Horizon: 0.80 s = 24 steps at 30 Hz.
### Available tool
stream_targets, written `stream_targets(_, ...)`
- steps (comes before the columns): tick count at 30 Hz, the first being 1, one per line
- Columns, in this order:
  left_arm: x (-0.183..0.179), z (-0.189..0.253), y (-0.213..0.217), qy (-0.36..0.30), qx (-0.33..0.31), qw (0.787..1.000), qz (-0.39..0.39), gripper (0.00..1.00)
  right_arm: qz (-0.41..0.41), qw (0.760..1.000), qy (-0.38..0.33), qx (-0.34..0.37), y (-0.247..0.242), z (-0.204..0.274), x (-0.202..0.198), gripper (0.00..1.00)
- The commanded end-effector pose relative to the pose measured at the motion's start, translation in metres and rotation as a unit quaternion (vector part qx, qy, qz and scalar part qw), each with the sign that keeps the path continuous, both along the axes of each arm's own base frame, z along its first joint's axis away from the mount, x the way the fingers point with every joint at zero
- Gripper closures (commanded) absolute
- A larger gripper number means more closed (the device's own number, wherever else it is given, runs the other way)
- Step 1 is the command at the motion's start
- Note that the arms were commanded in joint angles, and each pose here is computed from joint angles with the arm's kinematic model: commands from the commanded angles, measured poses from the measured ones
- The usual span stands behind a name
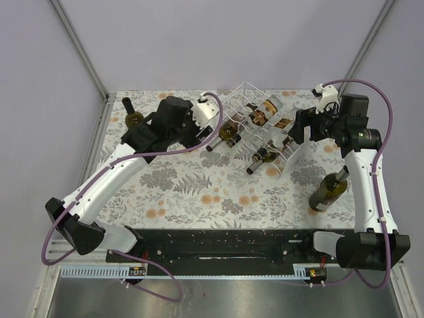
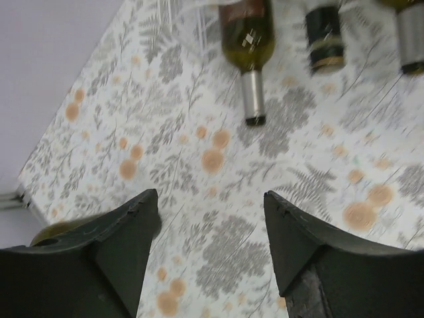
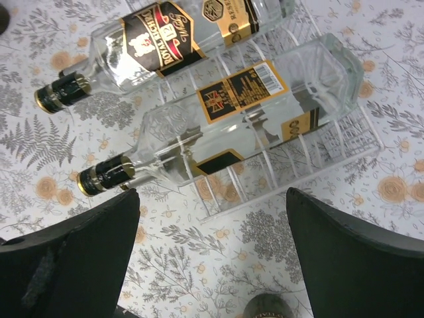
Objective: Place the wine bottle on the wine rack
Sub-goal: Pick up the wine bottle from the center of the board.
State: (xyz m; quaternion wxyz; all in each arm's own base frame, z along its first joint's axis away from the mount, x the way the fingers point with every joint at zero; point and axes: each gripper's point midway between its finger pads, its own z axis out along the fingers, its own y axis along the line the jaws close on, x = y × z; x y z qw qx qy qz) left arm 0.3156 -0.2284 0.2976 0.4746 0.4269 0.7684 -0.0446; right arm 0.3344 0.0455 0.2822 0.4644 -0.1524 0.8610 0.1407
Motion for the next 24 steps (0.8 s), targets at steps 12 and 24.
stream_targets(12, 0.041, 0.067, 0.197, -0.005, -0.008, 0.97, 0.243, 0.21, 0.062, 0.996, -0.022, 0.056, 0.025, 0.015, 0.03, 0.01)
stream_targets(24, 0.102, 0.035, 0.25, 0.064, -0.106, 0.938, 0.325, 0.19, 0.067, 0.995, -0.041, 0.067, 0.038, 0.029, 0.03, 0.01)
